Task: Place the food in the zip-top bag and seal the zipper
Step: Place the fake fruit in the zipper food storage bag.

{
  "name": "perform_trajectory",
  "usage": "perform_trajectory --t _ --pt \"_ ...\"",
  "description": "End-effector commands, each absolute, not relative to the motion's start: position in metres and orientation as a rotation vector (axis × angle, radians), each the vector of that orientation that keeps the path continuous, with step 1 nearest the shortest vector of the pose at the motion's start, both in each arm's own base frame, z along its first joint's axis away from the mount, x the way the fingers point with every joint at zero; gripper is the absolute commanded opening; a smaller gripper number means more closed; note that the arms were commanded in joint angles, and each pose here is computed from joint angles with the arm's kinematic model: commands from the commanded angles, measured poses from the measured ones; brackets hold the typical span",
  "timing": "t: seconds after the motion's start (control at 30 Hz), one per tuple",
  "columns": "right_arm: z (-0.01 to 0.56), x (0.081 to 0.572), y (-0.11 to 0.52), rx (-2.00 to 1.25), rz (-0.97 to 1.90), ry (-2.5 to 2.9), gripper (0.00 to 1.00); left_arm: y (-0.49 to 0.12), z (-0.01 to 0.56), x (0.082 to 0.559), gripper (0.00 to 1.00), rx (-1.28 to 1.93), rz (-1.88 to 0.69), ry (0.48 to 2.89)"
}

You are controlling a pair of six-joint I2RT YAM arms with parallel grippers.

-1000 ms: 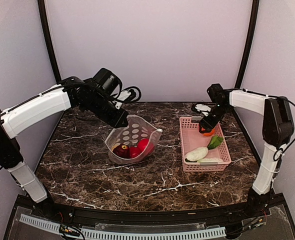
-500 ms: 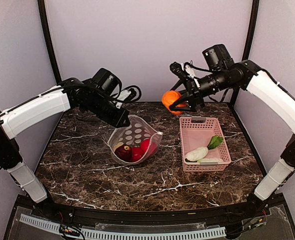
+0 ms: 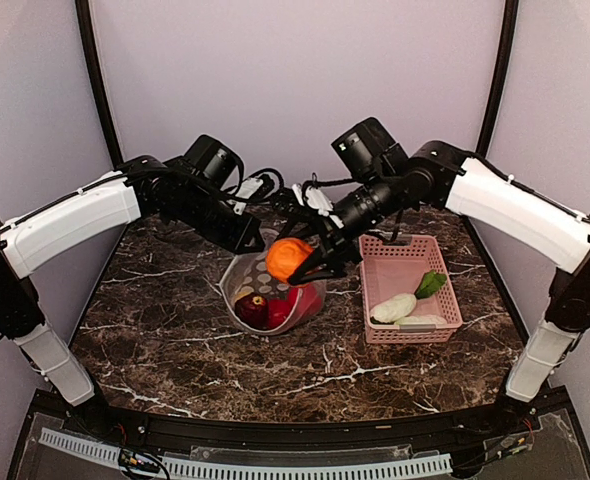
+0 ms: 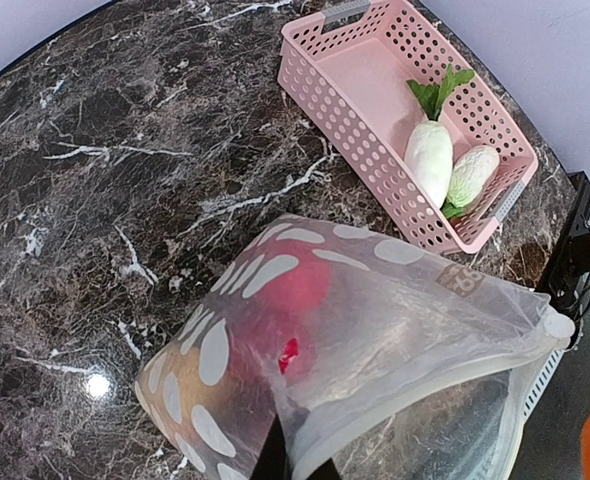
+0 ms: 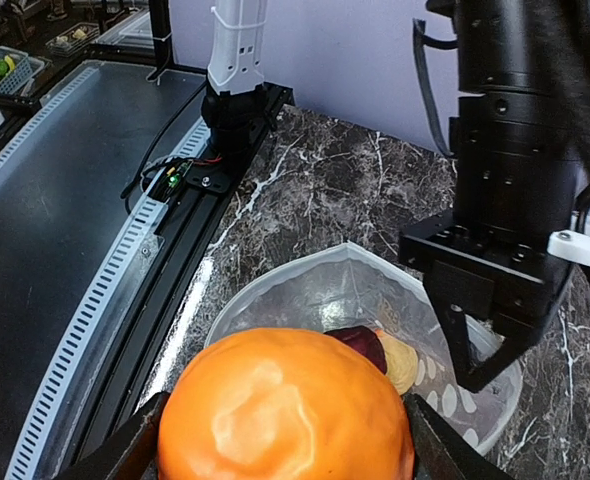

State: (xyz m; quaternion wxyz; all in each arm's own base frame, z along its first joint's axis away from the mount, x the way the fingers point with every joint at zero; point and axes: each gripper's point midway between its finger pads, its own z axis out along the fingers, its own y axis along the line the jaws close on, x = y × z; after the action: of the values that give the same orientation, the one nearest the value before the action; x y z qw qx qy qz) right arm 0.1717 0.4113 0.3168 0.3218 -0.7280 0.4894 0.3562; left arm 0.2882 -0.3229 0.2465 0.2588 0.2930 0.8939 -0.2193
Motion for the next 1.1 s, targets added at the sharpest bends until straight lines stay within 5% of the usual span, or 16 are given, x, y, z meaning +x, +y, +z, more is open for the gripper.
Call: perform_trajectory --t 0.0,0.3,0.47,0.83,1.07 --pt "0.311 0.171 0.429 -1.944 0.836 1.218 0.53 -0.323 0.254 0.287 0.01 0.778 -0.642 2.405" --pt "0.277 0.198 0.457 -1.948 0.502 1.226 0.58 -0.323 0.25 0.286 0.01 0.779 -0.649 2.411" --pt "0.268 0.215 0.46 -1.903 0.389 1.264 0.75 -0.321 0.249 0.284 0.01 0.779 -0.648 2.414" --pt "0.273 0.204 0.45 -1.934 0.428 1.284 0.87 -0.319 0.247 0.287 0.01 0.775 -0.646 2.416" --pt "0.288 0.177 0.434 -1.993 0.539 1.266 0.85 -0.316 0.248 0.288 0.01 0.772 -0.645 2.415"
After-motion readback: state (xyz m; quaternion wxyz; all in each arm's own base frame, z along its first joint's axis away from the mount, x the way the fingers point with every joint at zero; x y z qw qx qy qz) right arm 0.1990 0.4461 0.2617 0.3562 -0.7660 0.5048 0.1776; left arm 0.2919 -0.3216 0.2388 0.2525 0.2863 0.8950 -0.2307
